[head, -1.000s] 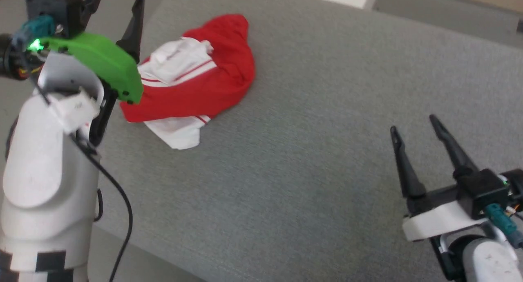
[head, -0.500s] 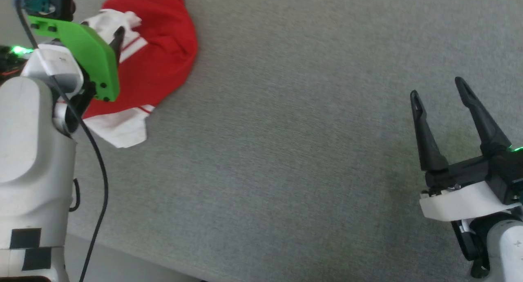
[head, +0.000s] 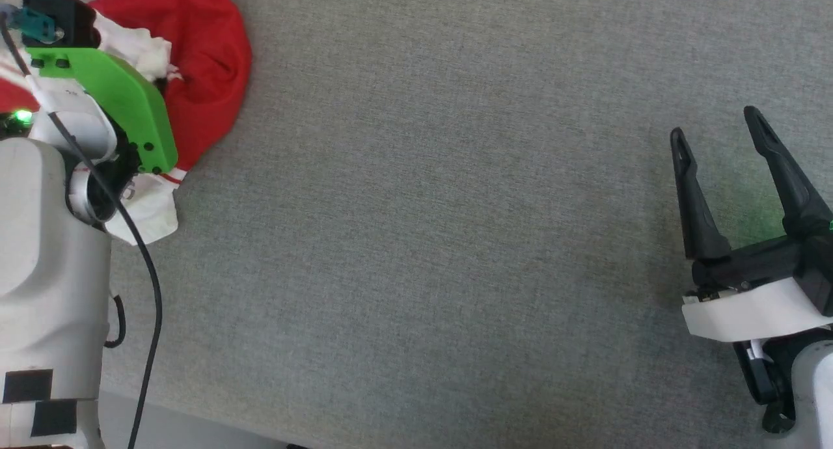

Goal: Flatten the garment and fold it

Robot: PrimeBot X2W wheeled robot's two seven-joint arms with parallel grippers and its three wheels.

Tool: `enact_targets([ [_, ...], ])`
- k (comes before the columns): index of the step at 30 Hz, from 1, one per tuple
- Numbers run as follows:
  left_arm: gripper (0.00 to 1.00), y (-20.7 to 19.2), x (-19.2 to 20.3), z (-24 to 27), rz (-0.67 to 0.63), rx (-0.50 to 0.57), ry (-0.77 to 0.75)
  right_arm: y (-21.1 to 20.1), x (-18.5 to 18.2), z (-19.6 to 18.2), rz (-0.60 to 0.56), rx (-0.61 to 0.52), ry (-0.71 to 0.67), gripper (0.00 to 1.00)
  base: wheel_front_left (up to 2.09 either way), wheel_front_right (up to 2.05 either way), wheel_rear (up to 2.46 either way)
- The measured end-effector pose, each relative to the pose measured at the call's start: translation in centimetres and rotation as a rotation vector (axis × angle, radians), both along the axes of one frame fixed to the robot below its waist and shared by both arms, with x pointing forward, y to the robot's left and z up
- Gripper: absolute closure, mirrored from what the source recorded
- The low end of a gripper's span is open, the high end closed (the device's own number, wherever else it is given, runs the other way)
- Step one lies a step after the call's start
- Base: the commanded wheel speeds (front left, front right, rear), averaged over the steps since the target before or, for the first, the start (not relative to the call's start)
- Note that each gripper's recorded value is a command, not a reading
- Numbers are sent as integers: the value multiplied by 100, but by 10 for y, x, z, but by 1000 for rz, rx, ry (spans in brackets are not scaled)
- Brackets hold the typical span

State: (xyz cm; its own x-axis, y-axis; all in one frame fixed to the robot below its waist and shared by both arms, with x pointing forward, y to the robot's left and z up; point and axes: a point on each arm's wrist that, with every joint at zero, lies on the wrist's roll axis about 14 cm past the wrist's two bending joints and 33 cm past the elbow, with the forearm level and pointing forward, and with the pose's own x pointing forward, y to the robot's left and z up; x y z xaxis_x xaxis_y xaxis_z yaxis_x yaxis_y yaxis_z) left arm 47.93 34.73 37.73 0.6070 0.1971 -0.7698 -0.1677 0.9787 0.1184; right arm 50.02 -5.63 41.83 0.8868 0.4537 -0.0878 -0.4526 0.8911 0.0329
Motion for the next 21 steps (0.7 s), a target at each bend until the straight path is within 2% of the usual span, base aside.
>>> enact_targets([
  [8, 100, 21, 13, 48, 20, 55, -205, -1, -2, 17, -20, 21, -32, 0, 0, 0, 0],
  [14, 100, 26, 40, 154, -17, 120, -521, -8, -8, 44, -67, 45, -86, 0, 0, 0, 0],
  [21, 100, -12, 46, 280, -132, 146, -808, -28, -26, 75, -139, 52, -143, 0, 0, 0, 0],
])
